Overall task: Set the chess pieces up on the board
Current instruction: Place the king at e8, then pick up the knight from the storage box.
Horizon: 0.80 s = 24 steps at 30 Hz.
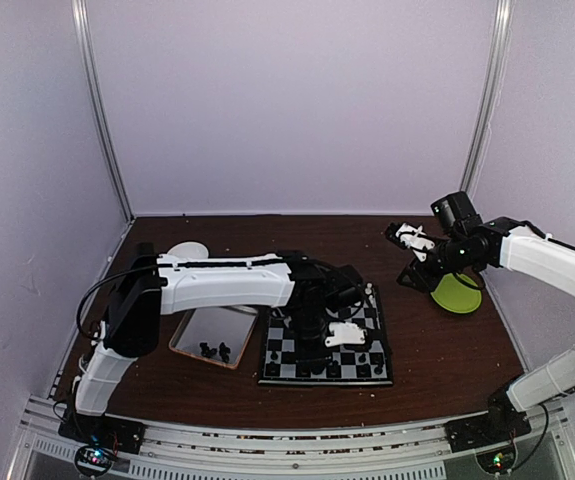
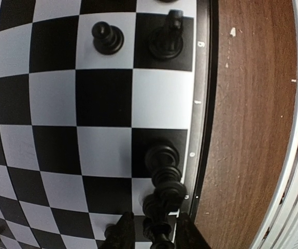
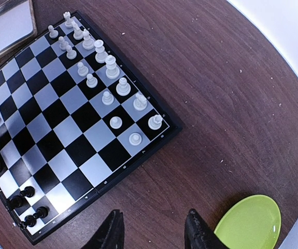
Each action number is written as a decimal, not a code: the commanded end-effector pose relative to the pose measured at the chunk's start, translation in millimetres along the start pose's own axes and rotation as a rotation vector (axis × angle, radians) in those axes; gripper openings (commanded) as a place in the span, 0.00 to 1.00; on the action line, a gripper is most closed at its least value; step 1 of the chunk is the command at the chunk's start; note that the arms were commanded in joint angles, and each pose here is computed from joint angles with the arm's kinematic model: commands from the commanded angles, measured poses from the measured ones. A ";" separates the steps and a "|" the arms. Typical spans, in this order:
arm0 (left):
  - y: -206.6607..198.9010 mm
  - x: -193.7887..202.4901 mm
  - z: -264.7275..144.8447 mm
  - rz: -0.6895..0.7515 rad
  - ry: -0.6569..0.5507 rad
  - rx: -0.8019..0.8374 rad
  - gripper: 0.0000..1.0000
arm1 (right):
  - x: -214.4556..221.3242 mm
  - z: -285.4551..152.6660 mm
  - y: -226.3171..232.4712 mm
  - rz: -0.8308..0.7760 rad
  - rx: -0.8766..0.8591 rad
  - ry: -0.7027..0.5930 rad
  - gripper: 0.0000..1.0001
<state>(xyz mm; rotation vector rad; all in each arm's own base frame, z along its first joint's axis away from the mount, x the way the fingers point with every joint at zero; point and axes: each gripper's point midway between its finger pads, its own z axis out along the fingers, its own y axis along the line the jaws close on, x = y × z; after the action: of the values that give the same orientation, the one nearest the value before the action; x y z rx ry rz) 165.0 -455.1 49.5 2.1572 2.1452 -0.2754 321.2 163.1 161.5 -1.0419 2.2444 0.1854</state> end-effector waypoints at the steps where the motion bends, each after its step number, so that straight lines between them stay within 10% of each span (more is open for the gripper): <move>1: -1.0 -14.0 -15.8 0.007 -0.043 -0.013 0.30 | -8.1 -3.4 -3.0 -0.007 -0.002 -0.014 0.40; 16: 31.9 0.3 -127.5 -0.100 -0.187 -0.258 0.37 | -7.5 -3.1 -2.4 -0.009 -0.006 -0.012 0.40; 24: 81.8 87.9 -152.6 -0.459 -0.216 -0.335 0.38 | -7.3 -4.5 -1.2 -0.014 -0.009 -0.016 0.41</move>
<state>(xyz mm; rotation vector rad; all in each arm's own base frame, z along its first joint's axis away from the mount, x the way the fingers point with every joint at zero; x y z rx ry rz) 222.1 -385.6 184.2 1.6662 2.1596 -0.1862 319.3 163.7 159.5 -1.0513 2.2513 0.1941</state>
